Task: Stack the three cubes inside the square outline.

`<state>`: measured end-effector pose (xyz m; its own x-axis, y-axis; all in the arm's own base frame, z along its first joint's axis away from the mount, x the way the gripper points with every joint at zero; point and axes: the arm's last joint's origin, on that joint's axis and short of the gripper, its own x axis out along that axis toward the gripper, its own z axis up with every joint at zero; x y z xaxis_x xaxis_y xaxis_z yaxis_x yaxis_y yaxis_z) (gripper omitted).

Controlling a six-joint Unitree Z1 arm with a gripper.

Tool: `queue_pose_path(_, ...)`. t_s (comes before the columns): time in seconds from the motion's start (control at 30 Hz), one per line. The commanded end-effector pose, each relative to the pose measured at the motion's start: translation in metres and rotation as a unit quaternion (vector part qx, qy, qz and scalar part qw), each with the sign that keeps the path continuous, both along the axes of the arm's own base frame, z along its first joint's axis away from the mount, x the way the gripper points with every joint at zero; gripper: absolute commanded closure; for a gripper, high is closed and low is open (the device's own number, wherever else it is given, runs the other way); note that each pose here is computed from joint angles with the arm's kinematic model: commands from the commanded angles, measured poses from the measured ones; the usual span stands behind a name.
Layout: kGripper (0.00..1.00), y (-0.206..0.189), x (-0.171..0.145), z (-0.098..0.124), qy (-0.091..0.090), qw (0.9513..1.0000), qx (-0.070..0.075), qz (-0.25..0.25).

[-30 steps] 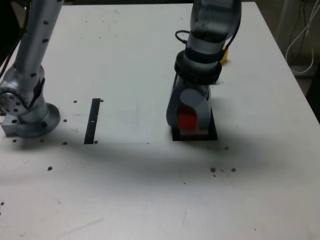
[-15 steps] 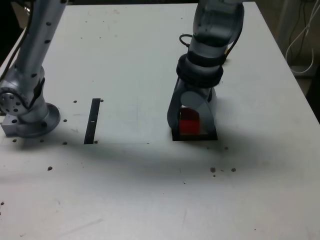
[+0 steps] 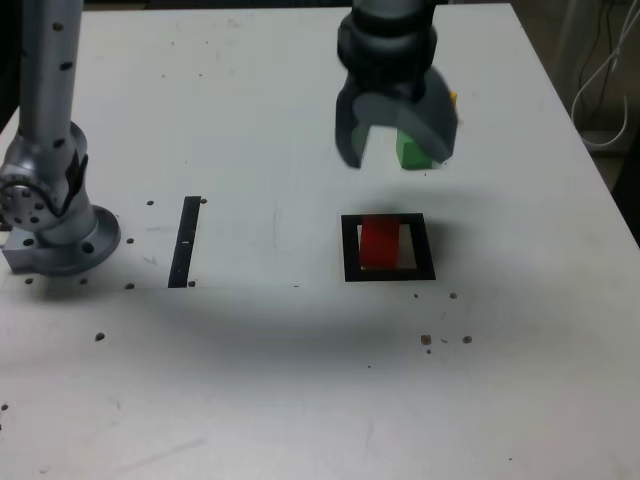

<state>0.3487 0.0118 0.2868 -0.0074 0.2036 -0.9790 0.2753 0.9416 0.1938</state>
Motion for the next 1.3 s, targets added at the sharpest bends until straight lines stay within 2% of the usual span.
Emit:
queue_pose_path(0.0,0.0,0.017,0.004,0.012,-0.01,0.9999,0.005,-0.013)
queue_pose_path(0.23,0.0,0.073,0.014,0.039,-0.004,0.9987,0.011,-0.05)
queue_pose_path(0.37,0.01,0.104,0.016,0.046,-0.001,0.9979,0.019,-0.062)
queue_pose_path(0.57,0.02,0.148,0.024,0.04,0.021,0.9956,0.022,-0.088)
queue_pose_path(0.8,0.03,0.183,0.048,0.018,0.055,0.9887,0.036,-0.135)
queue_pose_path(0.9,0.03,0.193,0.053,0.01,0.058,0.9862,0.029,-0.152)
queue_pose_path(1.1,0.03,0.202,0.065,-0.006,0.058,0.9778,0.002,-0.201)
queue_pose_path(1.27,0.05,0.203,0.073,-0.025,0.069,0.975,-0.014,-0.211)
